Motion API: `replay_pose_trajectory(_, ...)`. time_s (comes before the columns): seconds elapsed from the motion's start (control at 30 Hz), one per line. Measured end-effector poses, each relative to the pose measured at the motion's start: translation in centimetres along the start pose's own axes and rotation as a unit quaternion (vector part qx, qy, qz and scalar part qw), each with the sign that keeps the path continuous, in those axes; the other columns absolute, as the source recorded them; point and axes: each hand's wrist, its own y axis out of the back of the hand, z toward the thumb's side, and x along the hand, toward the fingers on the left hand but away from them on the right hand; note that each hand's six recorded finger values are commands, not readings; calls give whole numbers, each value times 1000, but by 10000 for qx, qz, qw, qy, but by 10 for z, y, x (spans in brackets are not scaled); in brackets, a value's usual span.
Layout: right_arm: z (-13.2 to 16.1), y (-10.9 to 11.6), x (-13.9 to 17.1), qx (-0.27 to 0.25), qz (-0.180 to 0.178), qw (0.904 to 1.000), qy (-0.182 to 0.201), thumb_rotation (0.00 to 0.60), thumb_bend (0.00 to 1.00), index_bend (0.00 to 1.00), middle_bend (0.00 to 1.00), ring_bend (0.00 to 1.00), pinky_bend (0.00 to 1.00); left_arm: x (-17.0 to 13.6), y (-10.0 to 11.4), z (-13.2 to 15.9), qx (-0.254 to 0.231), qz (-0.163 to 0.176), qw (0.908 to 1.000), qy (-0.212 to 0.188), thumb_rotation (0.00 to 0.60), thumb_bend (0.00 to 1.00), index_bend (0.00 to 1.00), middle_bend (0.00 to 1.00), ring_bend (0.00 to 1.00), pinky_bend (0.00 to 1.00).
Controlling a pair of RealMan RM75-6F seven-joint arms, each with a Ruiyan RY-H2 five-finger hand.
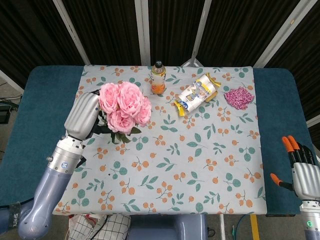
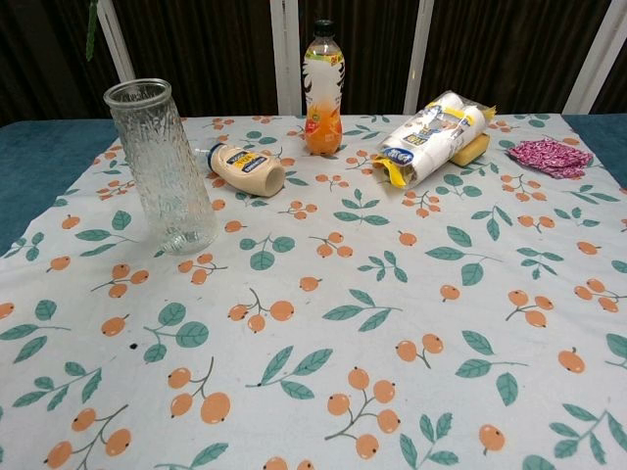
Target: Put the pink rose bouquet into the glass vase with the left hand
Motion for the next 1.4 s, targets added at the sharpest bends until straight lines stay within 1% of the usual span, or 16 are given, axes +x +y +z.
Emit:
replay_pose_trajectory(0.17,0,-3,-2,10,32,10000,-13,600,221,0,0,41,61,9,4,-11,-327,22,9994,144,600,340,512,526,401,454)
replay_pose_trajectory(0.27,-1,-3,-2,11,30,10000,-29,600,221,0,0,41,61,16,9,-21,-298,92,9993,222,600,329,512,525,398,448)
replay_pose_trajectory(0.37,-1,-4,-3,1,57,10000,-40,600,221,0,0,41,61,19,11,-24,-305,125,9992,229,600,306,513,520,394,439)
replay_pose_trajectory(0.57,-2,-5,-2,-29,78,9999,-65,600,221,0,0,41,61,27,14,-34,-711,259,9969,221,600,305,513,519,393,436)
replay_pose_trajectory(0.7,-3,-5,-3,-34,73,9999,-86,600,221,0,0,41,61,30,13,-45,-823,336,9958,239,600,305,513,518,392,435)
replay_pose_trajectory(0.8,-3,-6,-3,-39,84,9999,-90,600,221,0,0,40,61,31,10,-50,-1021,345,9938,254,600,305,513,519,392,435)
replay_pose_trajectory(1.0,-4,-4,-3,-68,60,9999,-106,600,221,0,0,41,61,33,-4,-68,-1418,240,9887,415,600,304,513,520,392,435)
replay_pose_trajectory(1.13,-5,-3,-3,-101,40,9999,-126,600,221,0,0,41,61,34,-13,-81,-1512,195,9870,518,600,304,513,520,393,435)
replay_pose_trajectory(1.27,-6,-3,-3,-121,37,9998,-140,600,222,0,0,41,61,36,-20,-85,-1687,191,9841,526,600,304,513,521,392,435)
replay_pose_trajectory(1.4,-7,-2,-3,-148,27,9998,-144,600,222,0,0,41,61,37,-23,-91,-1715,243,9833,551,600,295,505,511,380,427)
